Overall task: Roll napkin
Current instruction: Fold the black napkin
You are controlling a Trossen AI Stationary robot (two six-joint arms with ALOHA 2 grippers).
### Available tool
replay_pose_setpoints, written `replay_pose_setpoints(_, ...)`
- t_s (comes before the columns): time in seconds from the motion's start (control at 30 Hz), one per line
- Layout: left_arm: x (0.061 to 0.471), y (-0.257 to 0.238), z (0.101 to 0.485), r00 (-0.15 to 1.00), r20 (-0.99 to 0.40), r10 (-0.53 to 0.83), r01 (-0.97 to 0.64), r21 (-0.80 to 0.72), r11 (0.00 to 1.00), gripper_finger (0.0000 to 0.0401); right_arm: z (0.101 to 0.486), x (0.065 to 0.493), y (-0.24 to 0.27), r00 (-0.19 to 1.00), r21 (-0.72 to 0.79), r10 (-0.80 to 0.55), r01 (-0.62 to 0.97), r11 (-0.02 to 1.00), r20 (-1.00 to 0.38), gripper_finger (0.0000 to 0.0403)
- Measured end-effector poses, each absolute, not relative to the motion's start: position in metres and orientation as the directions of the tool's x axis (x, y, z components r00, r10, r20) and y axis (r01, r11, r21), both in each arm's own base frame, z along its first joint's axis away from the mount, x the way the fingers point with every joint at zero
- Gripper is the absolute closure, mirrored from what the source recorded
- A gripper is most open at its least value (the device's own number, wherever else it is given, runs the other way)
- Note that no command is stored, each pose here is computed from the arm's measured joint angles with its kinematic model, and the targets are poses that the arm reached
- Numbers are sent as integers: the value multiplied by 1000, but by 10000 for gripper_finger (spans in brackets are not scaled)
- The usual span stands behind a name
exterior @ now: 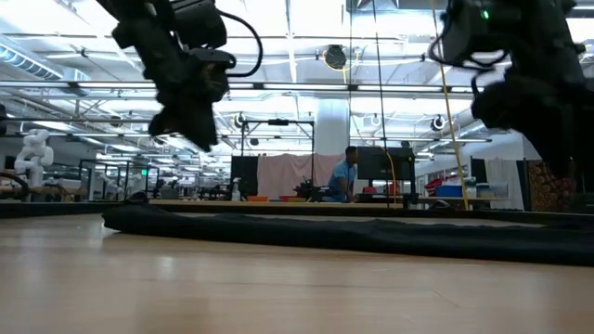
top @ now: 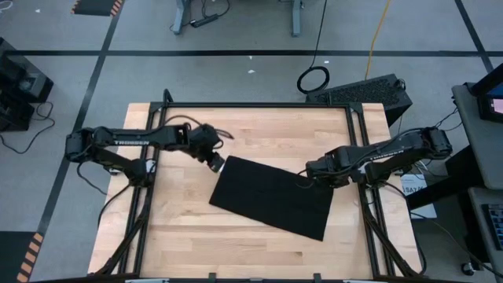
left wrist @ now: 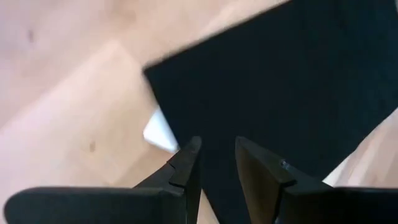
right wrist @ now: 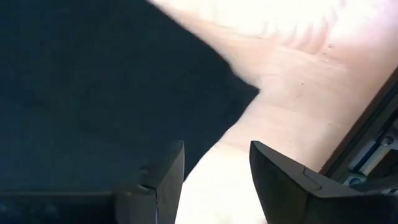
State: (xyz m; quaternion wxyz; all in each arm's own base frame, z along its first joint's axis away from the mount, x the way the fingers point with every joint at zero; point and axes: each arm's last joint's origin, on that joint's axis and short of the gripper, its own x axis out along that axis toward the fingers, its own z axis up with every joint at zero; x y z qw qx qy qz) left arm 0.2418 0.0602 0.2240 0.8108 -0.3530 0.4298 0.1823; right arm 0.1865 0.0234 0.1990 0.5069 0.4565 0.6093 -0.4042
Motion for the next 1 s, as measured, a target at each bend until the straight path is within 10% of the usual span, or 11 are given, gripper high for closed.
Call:
replay_pose_setpoints(0.7,286,48,152,443,-855,-271,-289,-422,860,300,137,169,19,13,22,63,990,140,-998,269)
replay_pose_setpoints(1.0,296,41,118,347,-924,-160,-218,-246,944,300,146,179,25,65,75,93,991,108,-994,291)
